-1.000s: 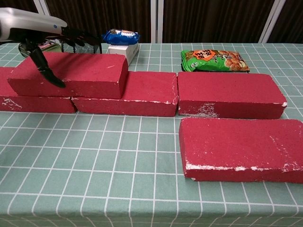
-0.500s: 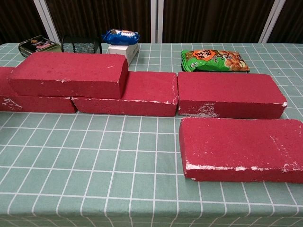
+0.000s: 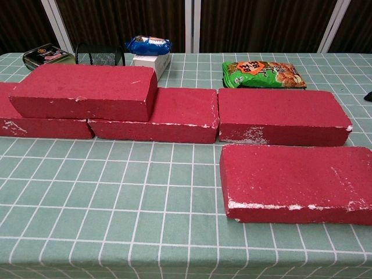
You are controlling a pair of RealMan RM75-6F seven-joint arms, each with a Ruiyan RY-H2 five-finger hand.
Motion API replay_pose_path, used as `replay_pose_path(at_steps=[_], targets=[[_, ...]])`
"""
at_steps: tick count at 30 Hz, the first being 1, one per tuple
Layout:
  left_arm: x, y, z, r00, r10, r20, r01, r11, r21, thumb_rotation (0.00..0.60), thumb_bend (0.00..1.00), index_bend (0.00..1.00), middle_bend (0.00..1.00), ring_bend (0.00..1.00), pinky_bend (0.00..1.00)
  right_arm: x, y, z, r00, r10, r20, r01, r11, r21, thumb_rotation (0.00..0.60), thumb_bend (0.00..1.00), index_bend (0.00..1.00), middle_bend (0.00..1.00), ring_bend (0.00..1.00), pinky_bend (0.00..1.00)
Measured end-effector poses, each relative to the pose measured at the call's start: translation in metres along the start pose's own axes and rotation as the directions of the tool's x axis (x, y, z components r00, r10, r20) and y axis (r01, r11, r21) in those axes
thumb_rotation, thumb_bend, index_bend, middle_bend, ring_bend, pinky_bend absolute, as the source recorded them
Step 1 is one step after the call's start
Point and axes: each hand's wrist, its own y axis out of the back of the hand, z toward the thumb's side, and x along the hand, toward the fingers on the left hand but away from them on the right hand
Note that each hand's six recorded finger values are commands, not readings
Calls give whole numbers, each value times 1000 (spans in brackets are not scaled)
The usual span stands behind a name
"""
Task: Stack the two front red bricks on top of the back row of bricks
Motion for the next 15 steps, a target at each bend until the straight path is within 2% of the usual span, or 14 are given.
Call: replay_pose_path(at_steps=[5,15], targets=[[-1,-6,-1,1000,3,1,-3,1000,-14,600,0,17,0,0,0,-21,-16,9,998,58,-12,-58,998,-10,600,0,0,0,0,0],[-2,-9,-8,1000,-21,-15,20,999,-35,600,0,17,0,0,0,-50,-31,22,992,121,-32,-122,992,-19,600,0,0,0,0,0]])
